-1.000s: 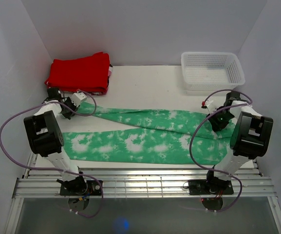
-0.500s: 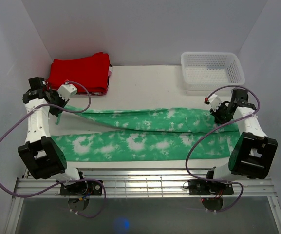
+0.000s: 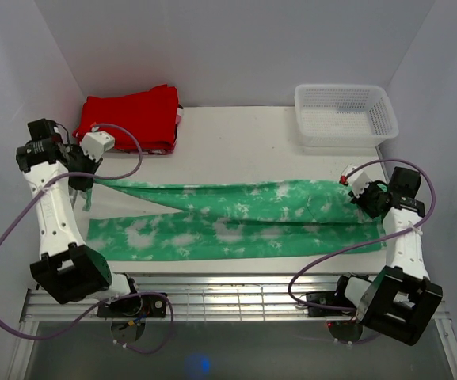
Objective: Fold and stack the trousers
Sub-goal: Flatten the trousers out
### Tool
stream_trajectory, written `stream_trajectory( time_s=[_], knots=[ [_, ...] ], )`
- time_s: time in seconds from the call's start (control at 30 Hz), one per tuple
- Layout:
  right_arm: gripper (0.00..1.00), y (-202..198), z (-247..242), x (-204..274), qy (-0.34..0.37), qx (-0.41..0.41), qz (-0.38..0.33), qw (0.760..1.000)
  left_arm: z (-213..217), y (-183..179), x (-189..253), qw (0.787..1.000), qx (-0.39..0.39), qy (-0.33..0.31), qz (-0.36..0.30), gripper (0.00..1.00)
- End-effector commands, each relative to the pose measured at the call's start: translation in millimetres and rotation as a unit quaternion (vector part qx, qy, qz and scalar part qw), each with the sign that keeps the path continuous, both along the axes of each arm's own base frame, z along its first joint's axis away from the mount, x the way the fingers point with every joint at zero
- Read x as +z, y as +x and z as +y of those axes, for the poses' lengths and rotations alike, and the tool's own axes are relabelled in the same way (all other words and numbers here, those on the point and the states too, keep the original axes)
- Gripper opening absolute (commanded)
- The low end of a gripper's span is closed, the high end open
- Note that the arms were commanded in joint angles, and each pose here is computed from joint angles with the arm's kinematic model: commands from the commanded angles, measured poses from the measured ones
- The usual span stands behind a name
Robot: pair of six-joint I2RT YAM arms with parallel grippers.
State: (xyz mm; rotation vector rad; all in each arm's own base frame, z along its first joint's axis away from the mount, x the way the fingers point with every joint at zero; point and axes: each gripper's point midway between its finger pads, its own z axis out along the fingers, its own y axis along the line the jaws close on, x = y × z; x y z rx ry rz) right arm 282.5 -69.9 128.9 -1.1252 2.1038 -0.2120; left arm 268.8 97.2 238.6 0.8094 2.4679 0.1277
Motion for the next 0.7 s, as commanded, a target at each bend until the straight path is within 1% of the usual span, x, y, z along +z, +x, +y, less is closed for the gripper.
stream_trajectory(
  time_s=[0.0,0.03,0.07,0.1,0.13,0.17,0.2,0.23,0.27,0.3,0.33,0.37,0.4,0.43,0.47,0.5,0.57,0.6,0.63,0.67],
  knots=[
    [0.08,27.0,-15.4,5.7,-0.016,-0.014,-0.048,0.999,6.6,26.8,-12.7,0.998,0.036,-0.044,0.033,0.00],
    [0.08,32.3,-15.9,4.6,-0.009,-0.020,-0.048,0.999,8.0,41.4,-37.7,0.994,0.039,-0.066,0.078,0.00],
    [0.08,44.6,-19.3,2.5,0.000,-0.025,-0.044,0.999,11.3,58.5,-33.2,0.994,0.043,-0.070,0.076,0.00],
    [0.08,52.1,-20.2,2.0,0.015,-0.042,-0.040,0.998,7.2,65.5,-43.1,0.989,0.055,-0.089,0.106,0.00],
    [0.08,61.2,-19.2,2.3,0.021,-0.045,-0.038,0.998,9.6,80.0,-53.7,0.986,0.068,-0.096,0.121,0.00],
    [0.08,76.9,-23.6,14.7,0.020,-0.052,-0.048,0.997,16.6,108.8,-73.9,0.983,0.071,-0.098,0.137,0.00],
    [0.08,88.5,-25.2,1.7,0.030,-0.060,-0.031,0.997,15.5,128.2,-81.6,0.984,0.067,-0.097,0.137,0.02],
    [0.08,97.8,-21.4,0.6,0.046,-0.070,-0.025,0.996,15.6,148.3,-86.5,0.983,0.077,-0.109,0.130,0.14],
    [0.08,106.8,-23.3,-0.6,0.047,-0.079,-0.022,0.995,18.2,171.2,-121.4,0.977,0.084,-0.122,0.152,0.27],
    [0.09,123.3,-25.9,-4.6,0.049,-0.087,-0.017,0.995,21.4,205.7,-98.7,0.986,0.079,-0.111,0.093,0.40],
    [0.17,129.8,-26.0,-8.0,0.045,-0.101,-0.010,0.994,22.9,219.2,-100.7,0.988,0.079,-0.108,0.081,0.51],
    [0.33,140.8,-30.6,-13.5,0.041,-0.111,-0.003,0.993,25.0,229.6,-104.2,0.988,0.086,-0.104,0.071,0.86],
    [0.42,144.4,-31.3,-15.0,0.039,-0.117,-0.002,0.992,29.2,241.2,-96.1,0.990,0.090,-0.104,0.039,0.93],
    [0.53,147.5,-34.9,-16.0,0.037,-0.132,-0.001,0.991,29.6,242.3,-91.7,0.987,0.105,-0.115,0.026,0.98],
    [0.54,150.1,-36.4,-15.3,0.039,-0.139,-0.004,0.990,35.5,259.1,-76.9,0.987,0.106,-0.118,-0.030,0.98],
    [0.54,150.1,-37.2,-15.4,0.038,-0.144,-0.006,0.989,34.9,237.2,-69.7,0.984,0.116,-0.128,-0.036,0.98],
    [0.57,145.9,-37.7,-13.8,0.036,-0.148,-0.006,0.988,32.6,224.8,-58.4,0.982,0.115,-0.133,-0.071,0.98],
    [0.57,141.4,-36.5,-16.8,0.036,-0.148,-0.002,0.988,34.8,219.2,-25.0,0.979,0.105,-0.117,-0.127,0.98],
    [0.66,137.6,-36.1,-17.4,0.035,-0.149,0.001,0.988,30.0,199.7,-56.9,0.982,0.108,-0.120,-0.095,0.98],
    [0.70,134.7,-35.1,-10.9,0.034,-0.147,-0.005,0.989,32.7,193.4,-55.7,0.983,0.097,-0.114,-0.105,0.98]
  ],
)
